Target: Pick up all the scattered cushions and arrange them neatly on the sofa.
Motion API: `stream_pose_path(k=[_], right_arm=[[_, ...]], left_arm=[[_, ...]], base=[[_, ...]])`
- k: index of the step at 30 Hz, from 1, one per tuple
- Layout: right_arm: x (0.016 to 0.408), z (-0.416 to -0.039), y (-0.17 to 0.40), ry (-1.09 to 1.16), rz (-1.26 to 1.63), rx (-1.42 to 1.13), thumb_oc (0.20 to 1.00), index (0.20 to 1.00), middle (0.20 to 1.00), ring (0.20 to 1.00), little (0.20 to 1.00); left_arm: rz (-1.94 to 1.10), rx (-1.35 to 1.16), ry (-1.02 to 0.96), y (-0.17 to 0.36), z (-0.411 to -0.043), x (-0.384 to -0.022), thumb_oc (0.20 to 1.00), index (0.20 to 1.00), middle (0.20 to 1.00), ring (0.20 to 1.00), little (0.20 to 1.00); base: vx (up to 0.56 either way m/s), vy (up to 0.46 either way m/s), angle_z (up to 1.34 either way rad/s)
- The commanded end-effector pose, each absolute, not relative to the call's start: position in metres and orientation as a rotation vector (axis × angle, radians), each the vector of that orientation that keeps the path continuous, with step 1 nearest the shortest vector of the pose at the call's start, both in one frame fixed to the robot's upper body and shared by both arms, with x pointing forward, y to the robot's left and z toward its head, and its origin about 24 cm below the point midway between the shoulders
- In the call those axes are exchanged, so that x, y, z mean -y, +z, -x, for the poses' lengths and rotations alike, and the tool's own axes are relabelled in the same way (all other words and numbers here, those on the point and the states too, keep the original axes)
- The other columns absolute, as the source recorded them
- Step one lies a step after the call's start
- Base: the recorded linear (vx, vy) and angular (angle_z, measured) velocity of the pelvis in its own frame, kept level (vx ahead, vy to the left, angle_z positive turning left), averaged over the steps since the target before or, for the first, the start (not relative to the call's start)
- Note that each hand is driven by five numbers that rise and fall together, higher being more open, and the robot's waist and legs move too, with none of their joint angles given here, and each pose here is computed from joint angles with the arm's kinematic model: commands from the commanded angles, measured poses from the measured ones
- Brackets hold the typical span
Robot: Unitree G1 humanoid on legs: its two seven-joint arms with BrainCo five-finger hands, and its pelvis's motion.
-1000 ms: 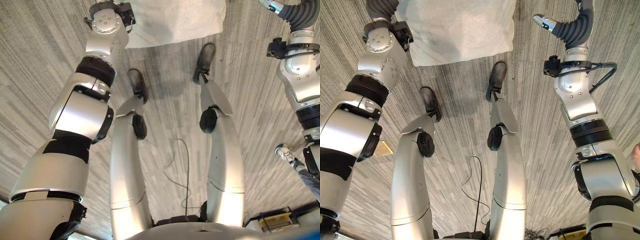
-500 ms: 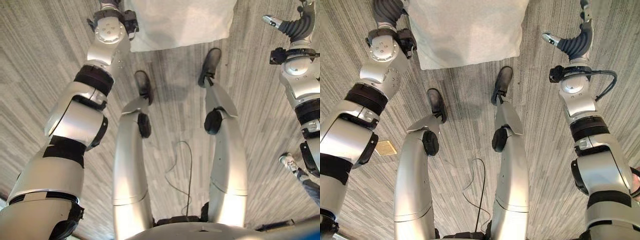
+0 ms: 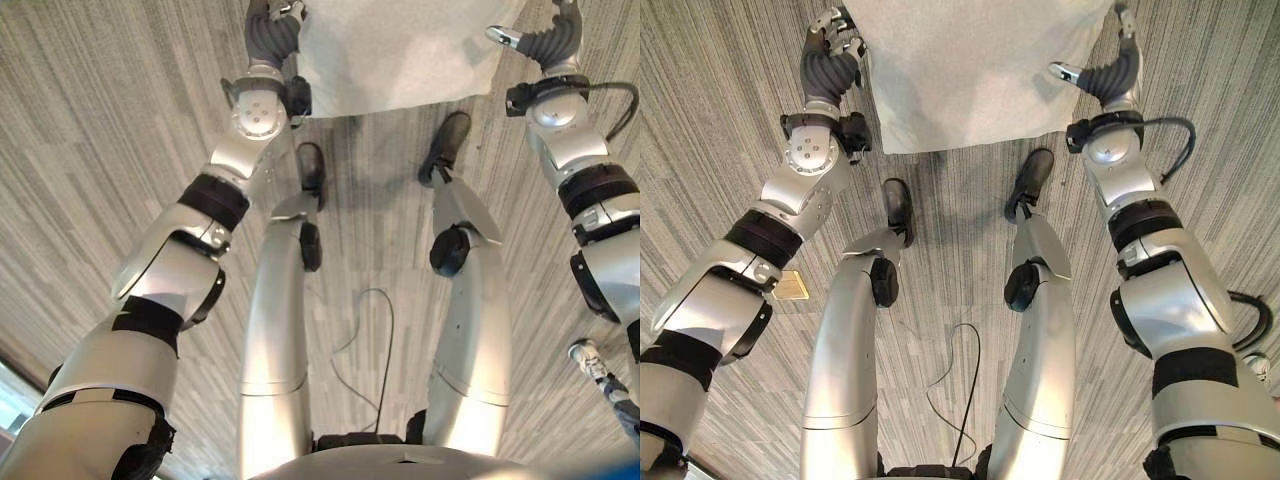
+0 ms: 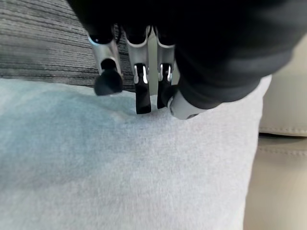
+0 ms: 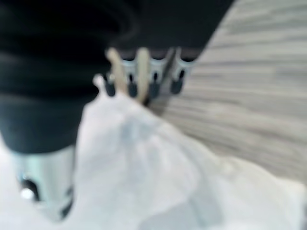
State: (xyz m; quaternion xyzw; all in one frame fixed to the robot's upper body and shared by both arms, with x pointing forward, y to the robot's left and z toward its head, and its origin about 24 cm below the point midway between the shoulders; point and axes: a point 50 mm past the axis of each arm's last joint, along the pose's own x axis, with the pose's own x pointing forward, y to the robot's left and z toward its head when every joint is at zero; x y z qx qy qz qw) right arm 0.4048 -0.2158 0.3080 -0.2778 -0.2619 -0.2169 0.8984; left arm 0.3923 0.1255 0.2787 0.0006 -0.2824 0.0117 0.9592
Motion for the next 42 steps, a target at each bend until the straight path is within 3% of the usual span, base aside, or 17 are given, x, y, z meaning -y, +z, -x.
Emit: stream_pose_path(k=[1,8,14,27,37,42], right_arm=[[0.218,-0.391,0.347,-0.544,0.758,0.701,1.000,1.000,1.000,1.000,1.000],[0.202,-0.359,0.387,-0.528,1.036,0.975,1.000,1.000,1.000,1.000,1.000],[0.176,-0.346,0.400,-0.384,1.324,1.066,1.000,1.000,1.000,1.000,1.000],[0.136,-0.379,0.377,-0.118,1.383,0.868,1.000,1.000,1.000,1.000,1.000],[0.136,-0.391,0.370,-0.203,1.501,0.814,1.000,1.000,1.000,1.000,1.000],[0.157,-0.403,0.363,-0.340,1.573,0.693,1.000,1.000,1.000,1.000,1.000]], left_arm=[[0.003,0.645,-0.069,0.271,-0.381,-0.110,0.200,0.200,0.200,0.200,0.200],[0.022,0.642,-0.062,0.264,-0.378,-0.122,0.200,0.200,0.200,0.200,0.200],[0.032,0.632,-0.103,0.259,-0.375,-0.122,0.200,0.200,0.200,0.200,0.200],[0.065,0.655,-0.256,0.261,-0.363,-0.086,0.200,0.200,0.200,0.200,0.200],[0.135,0.654,-0.328,0.257,-0.354,-0.068,0.200,0.200,0.200,0.200,0.200],[0.160,0.687,-0.408,0.260,-0.340,-0.055,0.200,0.200,0.200,0.200,0.200]], base=[[0.00,-0.007,0.05],[0.01,-0.014,0.03],[0.00,0.000,0.00],[0.00,0.016,0.03],[0.01,0.029,0.04],[0.01,0.033,0.00]])
